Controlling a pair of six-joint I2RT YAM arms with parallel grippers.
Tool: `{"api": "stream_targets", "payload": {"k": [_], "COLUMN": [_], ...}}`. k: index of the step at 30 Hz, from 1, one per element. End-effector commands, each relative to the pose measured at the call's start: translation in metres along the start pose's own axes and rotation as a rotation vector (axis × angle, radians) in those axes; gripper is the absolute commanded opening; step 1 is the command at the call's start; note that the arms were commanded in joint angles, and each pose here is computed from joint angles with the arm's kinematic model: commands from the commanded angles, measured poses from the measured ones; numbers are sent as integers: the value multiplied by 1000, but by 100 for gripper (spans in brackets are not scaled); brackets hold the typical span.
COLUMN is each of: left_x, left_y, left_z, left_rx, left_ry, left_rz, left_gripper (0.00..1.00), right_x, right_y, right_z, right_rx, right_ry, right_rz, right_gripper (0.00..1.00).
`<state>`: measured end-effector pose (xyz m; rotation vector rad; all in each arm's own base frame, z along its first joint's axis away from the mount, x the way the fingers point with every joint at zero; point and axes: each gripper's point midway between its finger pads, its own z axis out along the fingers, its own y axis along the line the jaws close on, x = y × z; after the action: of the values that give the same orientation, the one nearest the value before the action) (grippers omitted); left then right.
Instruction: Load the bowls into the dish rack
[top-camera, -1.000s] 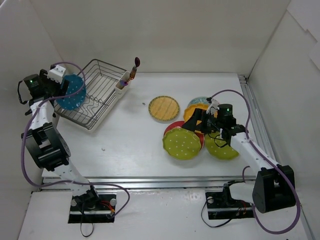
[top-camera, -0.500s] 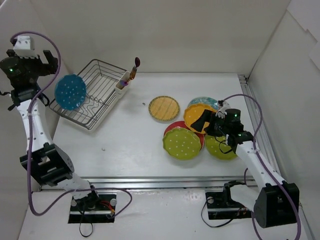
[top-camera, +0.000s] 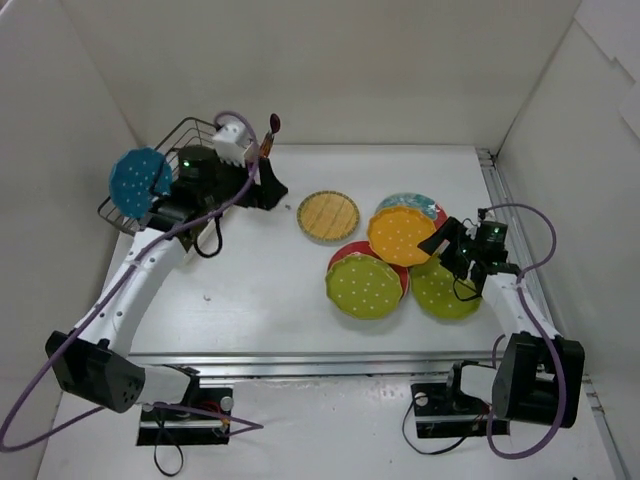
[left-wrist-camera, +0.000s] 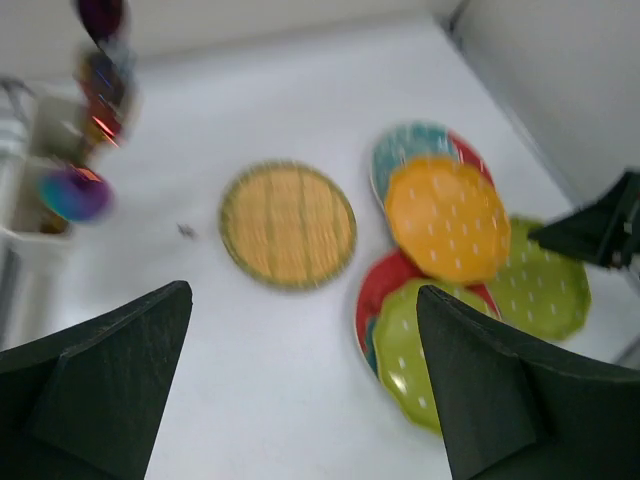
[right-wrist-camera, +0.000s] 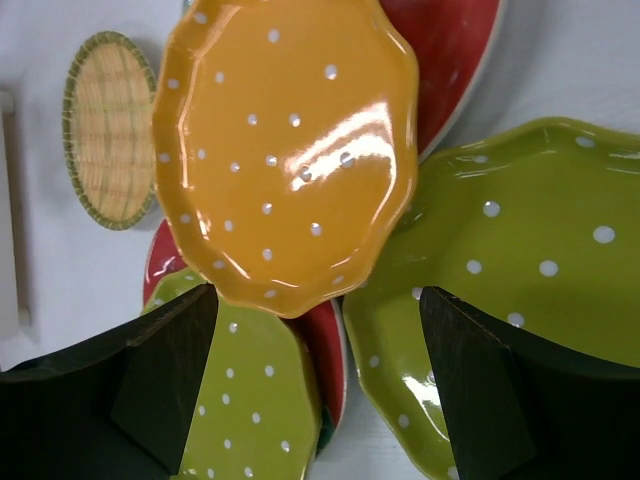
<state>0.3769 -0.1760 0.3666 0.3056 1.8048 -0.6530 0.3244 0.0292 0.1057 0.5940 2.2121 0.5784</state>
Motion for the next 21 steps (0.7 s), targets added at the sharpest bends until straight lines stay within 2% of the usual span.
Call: {"api": "stream_targets", "payload": {"k": [1,3,6,10,14,21], "left_x": [57,81,94,103,113,120], "left_y": [-13,-27,-35,-32,-20,-23], "left_z": [2,-1,-18,-39,-51,-50], "left_rx": [-36,12,32,21,-37,-6], "left_ry": [169,236,257,244,231,251], "left_rz": [-48,-55,-49,-8,30,41], "left_gripper": [91,91,91,93,94,94], "right_x": [-1,3,5,1,-1,-4], "right_y": [-6,-10,-17,-18,-23,-24], "right_z": [11,17,24,33,44,47], "right_rx": [-12,-6,17,20,42,55], "right_ry": [-20,0,15,20,39,33], "right_rz": [17,20,24,31,43,57], "right_gripper": [79,76,69,52,45,30]}}
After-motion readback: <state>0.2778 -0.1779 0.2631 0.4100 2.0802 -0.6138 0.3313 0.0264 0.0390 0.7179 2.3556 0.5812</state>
